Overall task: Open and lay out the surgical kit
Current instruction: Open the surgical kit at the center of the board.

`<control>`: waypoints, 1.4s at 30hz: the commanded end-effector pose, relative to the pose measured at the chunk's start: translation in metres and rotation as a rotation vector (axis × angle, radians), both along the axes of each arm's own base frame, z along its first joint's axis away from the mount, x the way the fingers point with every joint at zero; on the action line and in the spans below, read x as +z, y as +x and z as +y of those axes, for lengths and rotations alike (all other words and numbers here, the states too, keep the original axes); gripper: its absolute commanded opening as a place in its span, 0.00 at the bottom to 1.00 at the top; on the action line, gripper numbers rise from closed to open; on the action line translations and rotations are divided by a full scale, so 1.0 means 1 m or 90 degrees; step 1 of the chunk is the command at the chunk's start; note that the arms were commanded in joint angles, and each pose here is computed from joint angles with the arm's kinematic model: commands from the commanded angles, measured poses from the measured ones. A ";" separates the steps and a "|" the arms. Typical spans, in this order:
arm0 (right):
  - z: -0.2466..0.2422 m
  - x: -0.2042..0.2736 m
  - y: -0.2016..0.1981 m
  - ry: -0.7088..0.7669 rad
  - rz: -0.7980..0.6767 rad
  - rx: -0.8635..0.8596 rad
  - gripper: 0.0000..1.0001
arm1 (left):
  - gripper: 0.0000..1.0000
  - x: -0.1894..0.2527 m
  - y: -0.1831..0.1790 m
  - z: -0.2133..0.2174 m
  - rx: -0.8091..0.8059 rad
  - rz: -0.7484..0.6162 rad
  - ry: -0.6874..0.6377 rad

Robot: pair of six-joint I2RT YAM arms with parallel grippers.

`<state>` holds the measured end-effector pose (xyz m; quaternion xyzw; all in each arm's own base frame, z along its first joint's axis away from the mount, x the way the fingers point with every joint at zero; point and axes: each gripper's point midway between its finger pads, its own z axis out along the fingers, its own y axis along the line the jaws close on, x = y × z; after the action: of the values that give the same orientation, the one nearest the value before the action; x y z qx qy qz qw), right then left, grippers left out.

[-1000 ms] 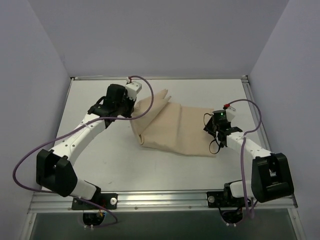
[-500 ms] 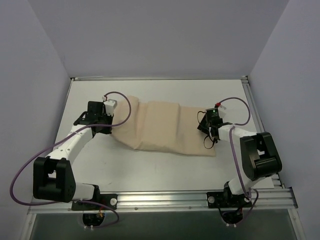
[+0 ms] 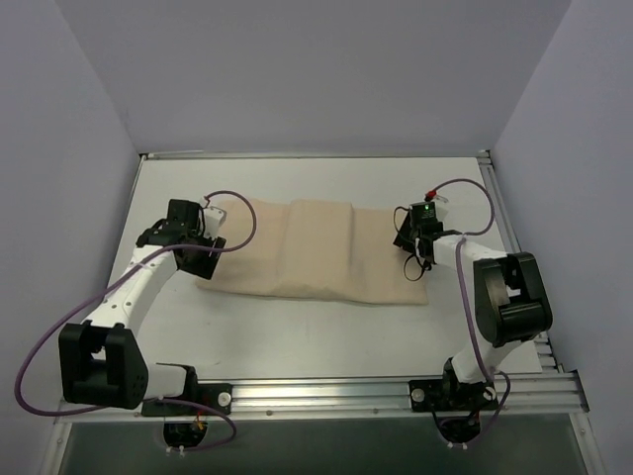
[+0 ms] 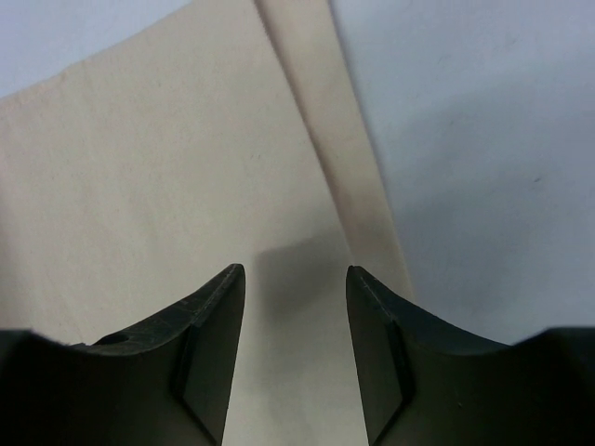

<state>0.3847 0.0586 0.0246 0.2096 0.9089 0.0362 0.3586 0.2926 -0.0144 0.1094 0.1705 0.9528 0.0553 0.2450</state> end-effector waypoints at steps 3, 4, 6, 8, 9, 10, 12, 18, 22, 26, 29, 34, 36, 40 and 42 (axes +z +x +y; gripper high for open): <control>-0.025 0.011 0.019 -0.029 0.016 0.013 0.44 | 0.72 0.044 0.009 -0.004 -0.027 -0.033 -0.014; -0.029 0.017 0.027 -0.030 0.008 0.008 0.44 | 0.73 0.044 0.022 -0.009 -0.028 -0.037 -0.030; -0.033 0.016 0.030 -0.044 0.018 0.011 0.45 | 0.73 0.068 0.060 -0.019 -0.014 -0.102 -0.063; -0.034 0.018 0.037 -0.053 0.024 0.016 0.47 | 0.72 0.069 0.101 -0.024 0.008 -0.129 -0.077; -0.035 0.019 0.040 -0.057 0.026 0.018 0.47 | 0.72 0.066 0.113 -0.027 0.014 -0.131 -0.084; -0.039 0.014 0.041 -0.063 0.037 0.021 0.47 | 0.70 0.050 0.126 -0.030 0.017 -0.111 -0.088; -0.039 0.016 0.049 -0.063 0.033 0.032 0.47 | 0.67 0.054 0.154 -0.042 0.002 -0.139 -0.119; -0.030 0.022 0.073 -0.055 0.026 0.085 0.46 | 0.63 0.012 0.215 -0.057 0.014 -0.126 -0.150; -0.041 -0.009 0.074 -0.055 0.082 0.074 0.45 | 0.65 -0.021 0.234 -0.060 0.031 -0.085 -0.157; -0.031 -0.026 0.077 -0.025 0.099 0.106 0.41 | 0.63 -0.039 0.244 -0.055 0.055 -0.075 -0.159; -0.027 -0.031 0.084 -0.015 0.099 0.118 0.37 | 0.63 -0.051 0.249 -0.055 0.059 -0.068 -0.161; -0.032 -0.032 0.107 -0.014 0.090 0.117 0.31 | 0.60 -0.069 0.257 -0.057 0.065 -0.051 -0.167; -0.033 -0.026 0.119 -0.010 0.078 0.121 0.29 | 0.55 -0.072 0.263 -0.060 0.065 -0.048 -0.179; -0.033 -0.028 0.129 -0.007 0.082 0.130 0.26 | 0.41 -0.069 0.270 -0.063 0.062 -0.050 -0.191; -0.035 -0.025 0.132 -0.012 0.082 0.131 0.26 | 0.35 -0.065 0.272 -0.064 0.059 -0.056 -0.190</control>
<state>0.5267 0.0257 0.0134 0.1211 0.9337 0.0533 0.3328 0.5502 -0.0758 0.0290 0.0890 0.9533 -0.0560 0.2832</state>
